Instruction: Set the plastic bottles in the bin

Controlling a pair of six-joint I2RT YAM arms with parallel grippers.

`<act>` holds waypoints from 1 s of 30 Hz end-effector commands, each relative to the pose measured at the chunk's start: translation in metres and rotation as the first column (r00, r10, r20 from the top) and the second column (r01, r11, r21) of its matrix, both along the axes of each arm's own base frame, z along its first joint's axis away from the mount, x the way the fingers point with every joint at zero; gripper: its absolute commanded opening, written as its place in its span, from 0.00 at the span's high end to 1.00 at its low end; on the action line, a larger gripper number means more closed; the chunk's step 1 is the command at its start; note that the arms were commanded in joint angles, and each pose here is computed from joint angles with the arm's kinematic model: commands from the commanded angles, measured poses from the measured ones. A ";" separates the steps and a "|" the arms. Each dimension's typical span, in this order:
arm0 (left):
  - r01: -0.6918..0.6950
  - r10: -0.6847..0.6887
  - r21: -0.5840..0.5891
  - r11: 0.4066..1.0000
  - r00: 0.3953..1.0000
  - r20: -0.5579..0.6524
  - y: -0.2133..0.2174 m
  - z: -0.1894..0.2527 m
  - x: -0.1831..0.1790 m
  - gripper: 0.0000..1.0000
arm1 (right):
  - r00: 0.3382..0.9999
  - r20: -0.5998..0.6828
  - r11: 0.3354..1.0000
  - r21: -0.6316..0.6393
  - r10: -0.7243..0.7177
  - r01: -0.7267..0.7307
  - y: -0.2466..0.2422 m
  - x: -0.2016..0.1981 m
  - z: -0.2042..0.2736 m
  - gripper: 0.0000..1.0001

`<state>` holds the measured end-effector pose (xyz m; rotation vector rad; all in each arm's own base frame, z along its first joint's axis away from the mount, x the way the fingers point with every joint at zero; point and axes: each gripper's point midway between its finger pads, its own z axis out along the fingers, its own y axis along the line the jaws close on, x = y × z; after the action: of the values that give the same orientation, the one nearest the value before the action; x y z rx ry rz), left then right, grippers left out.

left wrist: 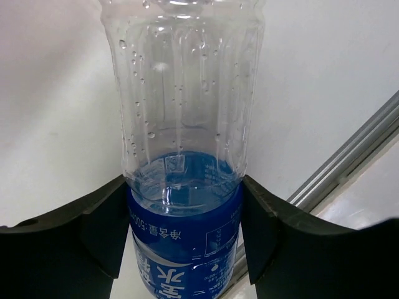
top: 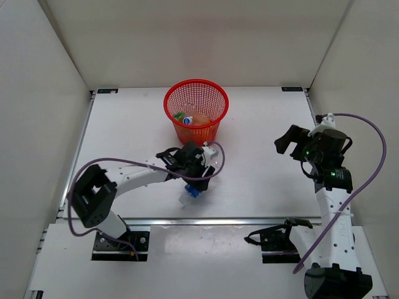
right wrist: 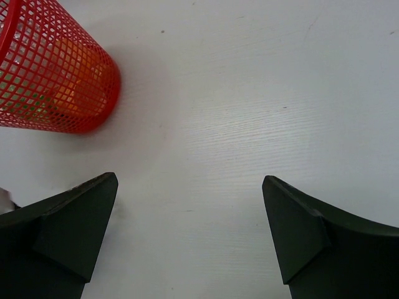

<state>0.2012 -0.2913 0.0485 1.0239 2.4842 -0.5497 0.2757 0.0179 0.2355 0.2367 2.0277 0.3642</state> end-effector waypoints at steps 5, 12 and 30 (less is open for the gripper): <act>-0.092 0.273 -0.501 0.861 0.913 0.303 -0.013 0.218 0.051 0.39 | 0.999 0.022 1.000 -0.021 -0.023 0.024 -0.006 -0.001 0.000 0.01; 0.091 0.606 -0.847 0.523 0.659 0.445 0.019 0.393 0.089 0.38 | 0.999 0.049 1.000 0.010 -0.005 0.005 -0.002 0.005 0.001 0.00; -0.187 0.842 -0.885 0.427 0.439 0.313 0.023 0.322 0.257 0.12 | 0.999 0.010 0.999 0.017 -0.047 0.047 -0.018 0.024 -0.009 0.01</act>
<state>0.4733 -0.2788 0.3220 -0.0325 1.4962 -0.6080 0.2910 0.0046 0.2108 0.3051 2.0589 0.3629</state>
